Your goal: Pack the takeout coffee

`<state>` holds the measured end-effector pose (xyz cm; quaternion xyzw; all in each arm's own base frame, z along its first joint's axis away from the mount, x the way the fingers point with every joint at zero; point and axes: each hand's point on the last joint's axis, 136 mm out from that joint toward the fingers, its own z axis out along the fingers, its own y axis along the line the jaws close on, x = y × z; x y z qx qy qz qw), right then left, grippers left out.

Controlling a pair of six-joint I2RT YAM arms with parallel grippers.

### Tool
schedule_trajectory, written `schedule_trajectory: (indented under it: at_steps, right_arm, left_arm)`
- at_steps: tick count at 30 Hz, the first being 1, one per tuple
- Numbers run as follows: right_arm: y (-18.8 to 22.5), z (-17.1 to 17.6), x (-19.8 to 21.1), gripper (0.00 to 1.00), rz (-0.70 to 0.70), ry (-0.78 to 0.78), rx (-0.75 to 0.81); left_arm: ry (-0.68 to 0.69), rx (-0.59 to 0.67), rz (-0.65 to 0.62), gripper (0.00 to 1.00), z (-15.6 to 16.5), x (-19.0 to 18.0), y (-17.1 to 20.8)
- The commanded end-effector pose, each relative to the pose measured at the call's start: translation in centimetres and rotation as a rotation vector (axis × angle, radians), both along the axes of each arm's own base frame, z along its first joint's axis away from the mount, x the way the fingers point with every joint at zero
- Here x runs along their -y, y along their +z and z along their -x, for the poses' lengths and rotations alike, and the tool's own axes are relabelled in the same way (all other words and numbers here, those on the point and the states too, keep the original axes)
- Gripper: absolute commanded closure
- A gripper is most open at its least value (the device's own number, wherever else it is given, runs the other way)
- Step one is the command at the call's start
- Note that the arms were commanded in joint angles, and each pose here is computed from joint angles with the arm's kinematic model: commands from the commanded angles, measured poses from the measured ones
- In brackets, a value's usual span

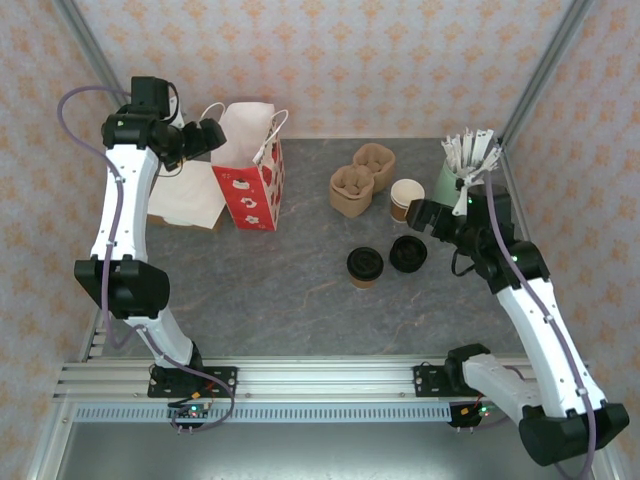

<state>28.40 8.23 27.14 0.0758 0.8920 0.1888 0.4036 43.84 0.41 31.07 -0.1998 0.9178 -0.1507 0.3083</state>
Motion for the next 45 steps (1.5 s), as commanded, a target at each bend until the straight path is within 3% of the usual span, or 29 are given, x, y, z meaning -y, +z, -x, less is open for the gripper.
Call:
schedule_trajectory:
  at_steps: [1, 6, 11, 17, 25, 31, 35, 45]
  right_arm:
    - [-1.1, 1.0, -1.1, 0.01, -0.020, 0.073, -0.096]
    - [-3.5, 1.5, -3.0, 0.01, -0.077, 0.123, -0.199]
    - [-6.1, 3.0, -5.3, 0.01, -0.043, 0.191, -0.305]
    - [-7.2, 3.5, -6.4, 0.01, -0.017, 0.198, -0.319]
    - [-8.0, 4.0, -6.2, 0.01, 0.015, 0.193, -0.333]
    - [-8.4, 4.0, -5.7, 0.01, 0.049, 0.184, -0.338]
    - [-8.3, 3.8, -5.1, 0.01, 0.094, 0.175, -0.336]
    - [-5.8, 2.0, -4.9, 0.01, 0.168, 0.197, -0.262]
  left_arm:
    - [-0.021, 0.030, -0.003, 0.10, 0.2, 0.2, 0.7]
    - [-0.022, 0.006, -0.006, 0.10, -0.1, 0.1, -0.3]
    - [-0.024, -0.001, 0.010, 0.12, -0.9, 0.2, -1.0]
    - [-0.042, -0.035, 0.047, 0.24, -2.5, 0.7, -2.7]
    - [-0.041, -0.065, 0.074, 0.60, -4.2, 0.9, -4.2]
    - [-0.042, -0.069, 0.076, 0.88, -3.8, 1.0, -4.1]
    - [-0.044, -0.018, 0.069, 1.00, -1.8, 1.4, -1.7]
    - [-0.078, 0.028, 0.006, 1.00, 5.1, 3.3, 0.3]
